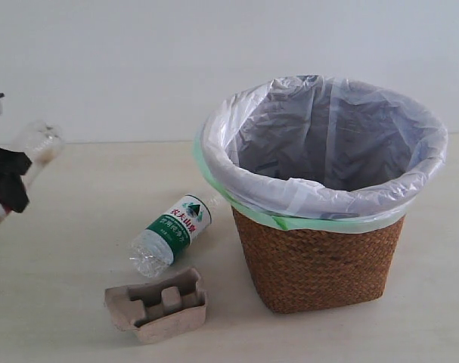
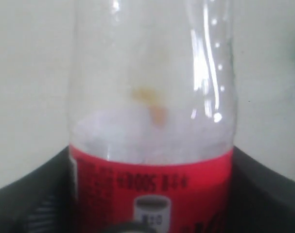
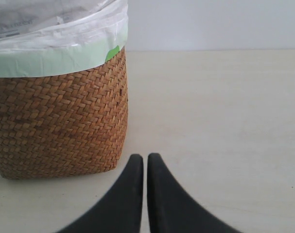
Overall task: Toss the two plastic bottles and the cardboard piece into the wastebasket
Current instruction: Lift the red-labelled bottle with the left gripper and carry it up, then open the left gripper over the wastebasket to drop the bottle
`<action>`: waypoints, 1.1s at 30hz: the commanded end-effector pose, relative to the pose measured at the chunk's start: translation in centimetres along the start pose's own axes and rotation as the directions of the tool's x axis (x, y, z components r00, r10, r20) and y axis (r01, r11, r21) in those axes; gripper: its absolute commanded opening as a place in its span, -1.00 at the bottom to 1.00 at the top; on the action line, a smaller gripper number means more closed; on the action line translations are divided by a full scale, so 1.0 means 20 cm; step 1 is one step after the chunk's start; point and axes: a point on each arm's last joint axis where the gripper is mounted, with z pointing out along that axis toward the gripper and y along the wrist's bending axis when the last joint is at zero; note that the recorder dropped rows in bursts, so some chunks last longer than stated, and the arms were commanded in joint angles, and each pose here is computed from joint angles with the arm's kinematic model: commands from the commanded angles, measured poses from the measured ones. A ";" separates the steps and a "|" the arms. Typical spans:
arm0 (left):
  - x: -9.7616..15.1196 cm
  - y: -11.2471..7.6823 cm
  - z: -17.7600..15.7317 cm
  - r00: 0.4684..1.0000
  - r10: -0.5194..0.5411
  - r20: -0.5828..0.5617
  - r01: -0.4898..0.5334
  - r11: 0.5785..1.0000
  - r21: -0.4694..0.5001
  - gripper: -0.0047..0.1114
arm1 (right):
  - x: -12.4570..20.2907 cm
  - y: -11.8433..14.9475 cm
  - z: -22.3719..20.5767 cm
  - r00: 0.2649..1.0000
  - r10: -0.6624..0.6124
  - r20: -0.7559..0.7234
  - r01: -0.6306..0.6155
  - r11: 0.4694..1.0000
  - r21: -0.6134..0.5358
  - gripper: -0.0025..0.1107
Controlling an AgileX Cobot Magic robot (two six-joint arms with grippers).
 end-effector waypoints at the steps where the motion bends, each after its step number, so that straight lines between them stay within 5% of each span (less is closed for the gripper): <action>1: 0.07 0.06 -0.20 0.996 -0.068 0.051 0.069 0.998 -0.012 -0.85 | -0.01 0.00 0.00 1.000 -0.008 0.012 0.008 1.000 0.007 -0.96; 9: 0.19 0.11 -0.42 0.980 -0.167 0.106 0.175 0.982 -0.073 -0.85 | -0.01 0.00 0.00 1.000 -0.008 0.012 0.008 1.000 0.007 -0.96; 16: 0.27 0.19 -0.37 0.955 -0.292 0.049 0.294 0.919 -0.263 -0.85 | -0.01 0.00 0.00 1.000 -0.008 0.012 0.008 1.000 0.007 -0.96; 21: 0.25 0.19 -0.33 0.951 -0.306 0.047 0.308 0.921 -0.239 -0.85 | -0.01 0.00 0.00 1.000 -0.008 0.012 0.008 1.000 0.007 -0.96; 24: 0.21 0.18 -0.28 0.942 -0.329 0.071 0.336 0.928 -0.162 -0.85 | -0.01 0.00 0.00 1.000 -0.008 0.012 0.008 1.000 0.007 -0.96; 27: 0.13 0.10 -0.18 0.958 -0.276 0.073 0.275 0.961 0.017 -0.85 | -0.01 0.00 0.00 1.000 -0.008 0.012 0.008 1.000 0.007 -0.96; 29: 0.03 -0.05 -0.13 0.977 -0.195 0.088 0.172 0.960 0.219 -0.85 | -0.01 0.00 0.00 1.000 -0.008 0.012 0.008 1.000 0.007 -0.96; 31: -0.10 -0.26 -0.13 0.979 -0.122 0.164 0.037 0.895 0.444 -0.85 | -0.01 0.00 0.00 1.000 -0.008 0.012 0.008 1.000 0.007 -0.96; 33: -0.22 -0.50 -0.22 0.960 -0.077 0.269 -0.125 0.742 0.659 -0.84 | -0.01 0.00 0.00 1.000 -0.008 0.012 0.008 1.000 0.007 -0.96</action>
